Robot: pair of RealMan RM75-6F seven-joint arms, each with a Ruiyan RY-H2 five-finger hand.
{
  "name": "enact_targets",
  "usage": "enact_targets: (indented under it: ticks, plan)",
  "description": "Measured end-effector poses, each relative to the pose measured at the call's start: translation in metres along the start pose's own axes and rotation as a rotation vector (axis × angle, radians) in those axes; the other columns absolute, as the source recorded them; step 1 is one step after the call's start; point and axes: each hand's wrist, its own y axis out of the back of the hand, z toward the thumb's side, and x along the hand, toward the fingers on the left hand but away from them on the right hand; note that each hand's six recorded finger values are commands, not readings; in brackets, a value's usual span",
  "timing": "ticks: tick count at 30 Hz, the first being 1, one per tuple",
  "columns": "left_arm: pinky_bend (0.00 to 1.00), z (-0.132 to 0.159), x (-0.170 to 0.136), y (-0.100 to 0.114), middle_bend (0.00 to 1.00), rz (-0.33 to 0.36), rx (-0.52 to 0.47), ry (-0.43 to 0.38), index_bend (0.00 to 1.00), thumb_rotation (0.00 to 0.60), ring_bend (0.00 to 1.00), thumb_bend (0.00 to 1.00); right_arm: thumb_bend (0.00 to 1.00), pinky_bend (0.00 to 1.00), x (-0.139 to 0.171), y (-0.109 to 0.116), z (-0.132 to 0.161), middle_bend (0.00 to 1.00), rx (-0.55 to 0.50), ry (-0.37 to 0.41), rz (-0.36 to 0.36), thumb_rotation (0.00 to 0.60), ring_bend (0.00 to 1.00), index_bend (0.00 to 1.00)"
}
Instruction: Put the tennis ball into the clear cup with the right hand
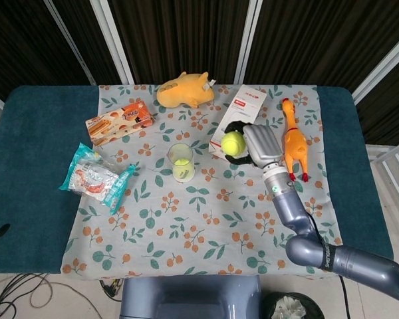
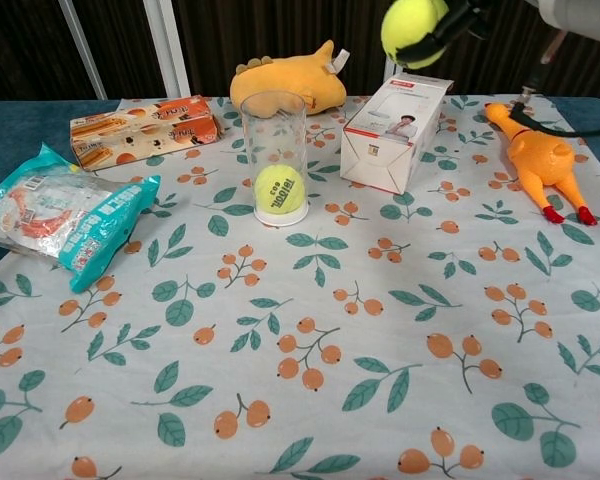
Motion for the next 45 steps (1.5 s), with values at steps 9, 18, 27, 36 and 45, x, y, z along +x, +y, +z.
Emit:
enact_targets:
  ticks: [9, 18, 27, 36, 45]
  plan:
    - [0.07, -0.003, 0.001, -0.001, 0.0, -0.008, -0.007, 0.007, 0.06, 0.6, 0.0, 0.0, 0.49, 0.06, -0.034, -0.016, 0.064, 0.44, -0.099, 0.062, 0.033, 0.6, 0.49, 0.57]
    - [0.07, -0.004, 0.002, -0.001, 0.0, -0.011, -0.011, 0.009, 0.06, 0.6, 0.0, 0.0, 0.49, 0.03, -0.048, -0.055, 0.089, 0.39, -0.13, 0.046, 0.101, 0.6, 0.43, 0.51]
    - [0.07, -0.008, 0.003, 0.002, 0.0, -0.008, -0.02, 0.018, 0.06, 0.6, 0.0, 0.0, 0.36, 0.0, -0.048, -0.086, 0.087, 0.24, -0.093, 0.036, 0.179, 0.6, 0.28, 0.34]
    - [0.07, -0.01, 0.003, 0.003, 0.0, -0.004, -0.02, 0.023, 0.06, 0.6, 0.0, 0.0, 0.21, 0.0, -0.048, -0.091, 0.08, 0.11, -0.056, 0.005, 0.222, 0.6, 0.14, 0.2]
    - [0.07, -0.012, 0.002, 0.005, 0.0, 0.004, -0.02, 0.029, 0.06, 0.6, 0.0, 0.0, 0.21, 0.0, -0.047, -0.056, 0.08, 0.11, -0.096, -0.002, 0.18, 0.6, 0.14, 0.2]
